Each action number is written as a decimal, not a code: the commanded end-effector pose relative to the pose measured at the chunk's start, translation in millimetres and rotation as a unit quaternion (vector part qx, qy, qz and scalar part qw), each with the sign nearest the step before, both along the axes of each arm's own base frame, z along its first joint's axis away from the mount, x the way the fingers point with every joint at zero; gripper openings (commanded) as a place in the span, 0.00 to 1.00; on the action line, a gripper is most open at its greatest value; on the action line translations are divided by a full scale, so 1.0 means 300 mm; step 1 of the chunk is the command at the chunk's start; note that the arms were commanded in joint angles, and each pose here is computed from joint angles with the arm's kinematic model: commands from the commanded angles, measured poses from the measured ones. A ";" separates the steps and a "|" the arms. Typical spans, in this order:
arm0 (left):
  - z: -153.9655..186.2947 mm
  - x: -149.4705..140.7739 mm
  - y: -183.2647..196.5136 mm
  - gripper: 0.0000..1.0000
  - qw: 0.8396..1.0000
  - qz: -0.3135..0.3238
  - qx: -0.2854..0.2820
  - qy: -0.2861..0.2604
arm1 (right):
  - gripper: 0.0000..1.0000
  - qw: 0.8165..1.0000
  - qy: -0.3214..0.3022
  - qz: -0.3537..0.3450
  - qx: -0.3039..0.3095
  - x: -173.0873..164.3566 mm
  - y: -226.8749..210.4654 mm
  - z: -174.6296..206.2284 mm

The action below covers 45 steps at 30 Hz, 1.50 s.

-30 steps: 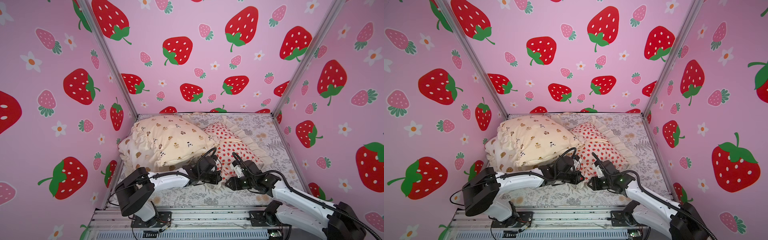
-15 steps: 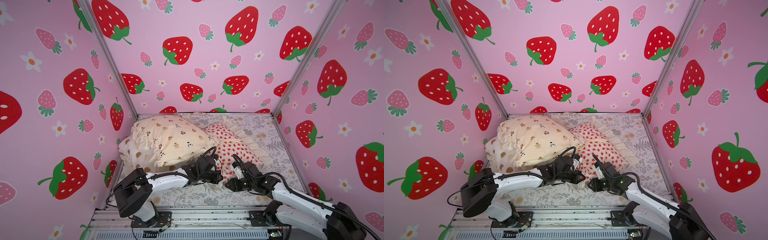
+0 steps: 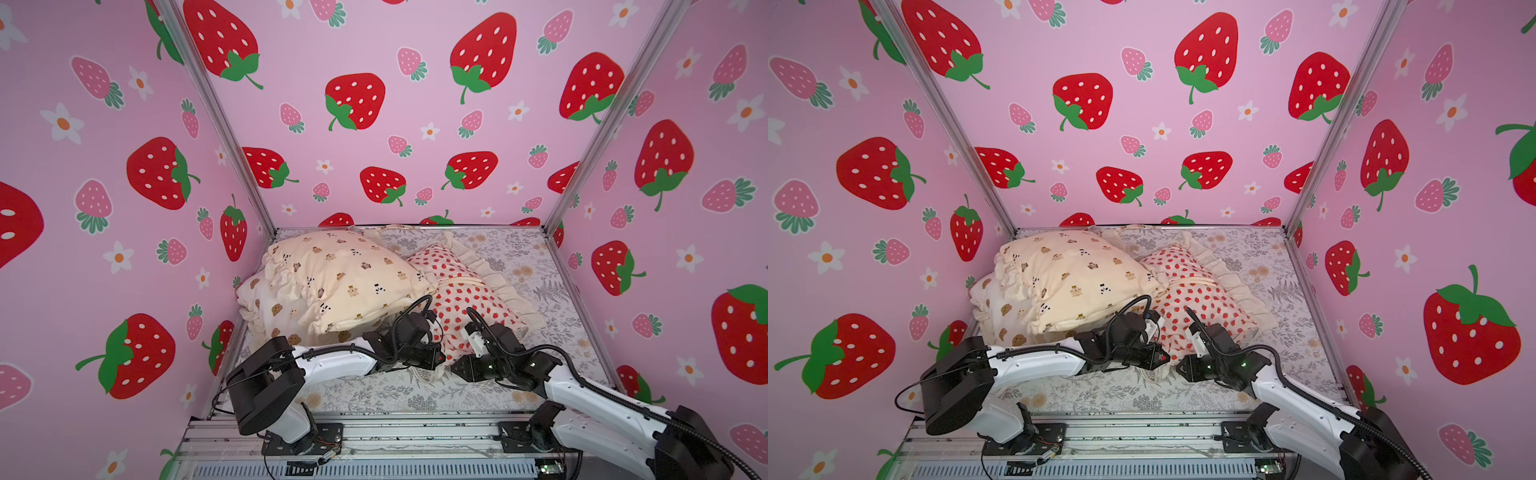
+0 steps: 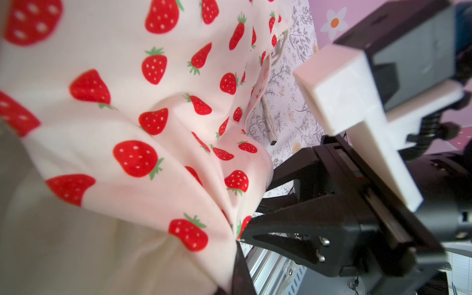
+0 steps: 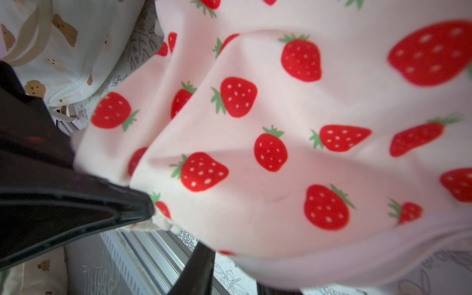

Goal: Zip up pillowcases
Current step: Pick up the pillowcase from the center of the board, then zip the zipper on the pillowcase.

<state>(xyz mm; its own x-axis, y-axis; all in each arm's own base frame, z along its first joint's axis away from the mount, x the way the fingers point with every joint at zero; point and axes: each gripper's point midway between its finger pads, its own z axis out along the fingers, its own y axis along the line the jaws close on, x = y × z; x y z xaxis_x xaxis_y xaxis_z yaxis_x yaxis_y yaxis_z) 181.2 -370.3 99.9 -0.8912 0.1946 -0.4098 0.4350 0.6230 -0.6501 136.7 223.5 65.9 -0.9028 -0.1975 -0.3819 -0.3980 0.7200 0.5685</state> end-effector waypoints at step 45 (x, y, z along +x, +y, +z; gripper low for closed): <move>0.055 -0.004 0.040 0.00 1.000 -0.003 0.002 -0.025 | 0.00 0.999 -0.018 -0.028 -0.042 0.049 -0.033 0.065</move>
<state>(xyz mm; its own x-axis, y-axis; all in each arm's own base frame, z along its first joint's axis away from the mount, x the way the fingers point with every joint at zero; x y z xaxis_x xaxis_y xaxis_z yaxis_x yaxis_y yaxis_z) 181.4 -365.8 116.1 -0.8726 0.1929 -0.4488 0.4648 0.6103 -0.6414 149.4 226.6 86.7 -0.8948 -0.1854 -0.4062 -0.3991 0.7398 0.5417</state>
